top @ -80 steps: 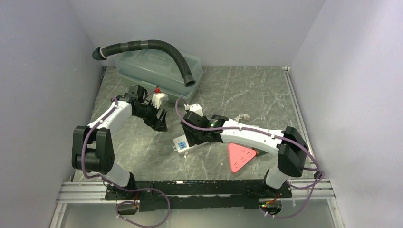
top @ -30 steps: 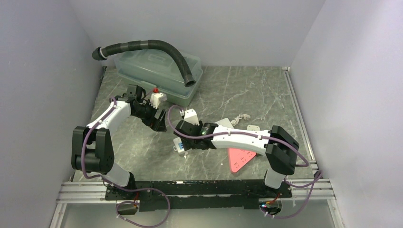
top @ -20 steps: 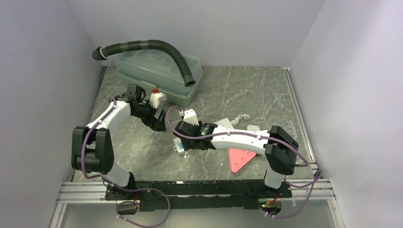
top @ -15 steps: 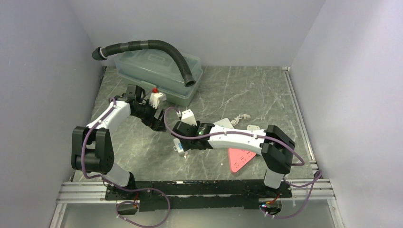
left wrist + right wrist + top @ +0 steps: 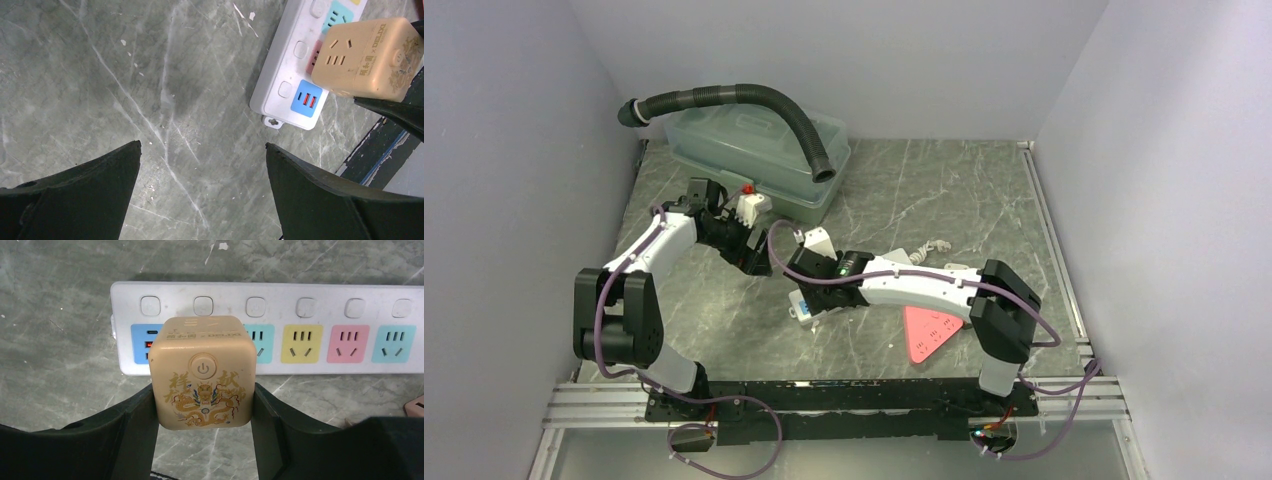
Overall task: Insert the plug
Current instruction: Insert the plug into the socket.
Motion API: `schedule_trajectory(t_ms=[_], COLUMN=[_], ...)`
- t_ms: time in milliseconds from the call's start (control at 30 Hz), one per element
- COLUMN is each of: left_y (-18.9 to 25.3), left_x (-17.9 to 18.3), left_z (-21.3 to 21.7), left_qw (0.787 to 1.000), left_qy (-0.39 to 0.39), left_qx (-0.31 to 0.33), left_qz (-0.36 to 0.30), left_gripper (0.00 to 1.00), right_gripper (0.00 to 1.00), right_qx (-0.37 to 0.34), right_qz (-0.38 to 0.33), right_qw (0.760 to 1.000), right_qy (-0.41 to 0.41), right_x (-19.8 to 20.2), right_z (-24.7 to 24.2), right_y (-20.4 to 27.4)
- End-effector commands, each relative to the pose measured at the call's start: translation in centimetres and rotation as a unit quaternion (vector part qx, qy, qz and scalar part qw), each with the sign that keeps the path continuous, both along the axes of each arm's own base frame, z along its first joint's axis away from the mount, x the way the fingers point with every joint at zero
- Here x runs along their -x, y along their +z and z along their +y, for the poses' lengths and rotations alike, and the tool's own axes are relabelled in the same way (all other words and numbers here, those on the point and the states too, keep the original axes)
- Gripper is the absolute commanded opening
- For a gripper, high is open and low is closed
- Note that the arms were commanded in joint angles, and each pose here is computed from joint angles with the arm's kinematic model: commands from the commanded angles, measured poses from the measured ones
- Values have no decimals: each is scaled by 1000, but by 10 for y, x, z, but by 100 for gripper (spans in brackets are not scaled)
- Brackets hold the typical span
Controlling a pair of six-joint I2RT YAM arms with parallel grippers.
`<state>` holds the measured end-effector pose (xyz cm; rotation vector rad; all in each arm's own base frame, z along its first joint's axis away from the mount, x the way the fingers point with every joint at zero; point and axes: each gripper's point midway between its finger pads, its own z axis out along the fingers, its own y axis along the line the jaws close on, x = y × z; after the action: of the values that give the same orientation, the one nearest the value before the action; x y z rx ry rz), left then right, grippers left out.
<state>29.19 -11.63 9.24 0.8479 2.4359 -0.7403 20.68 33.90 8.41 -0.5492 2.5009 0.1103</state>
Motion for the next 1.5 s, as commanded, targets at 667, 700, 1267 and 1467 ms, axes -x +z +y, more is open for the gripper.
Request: schedule_trajectory(t_ms=[667,700,1267,1467], left_y=[17,17,27,43], left_x=[-5,-5,-6,-5], left_z=[2,3,7,11], left_qw=[1000,1000,999,999], left_qy=[-2,-2,3,7], left_qx=[16,16,17,13], left_qz=[-21,-21,-28,-39], left_gripper=[100,100,100,100], right_gripper=[0,0,29,34], right_qx=[87,87,39,5], right_qz=[106,111,133,138], right_qw=[991,990,990,990], right_qy=[2,3,24,24], right_x=[25,27,29,31], right_z=[-43,-43,-15,17], right_y=[-81,-84,-73,-70])
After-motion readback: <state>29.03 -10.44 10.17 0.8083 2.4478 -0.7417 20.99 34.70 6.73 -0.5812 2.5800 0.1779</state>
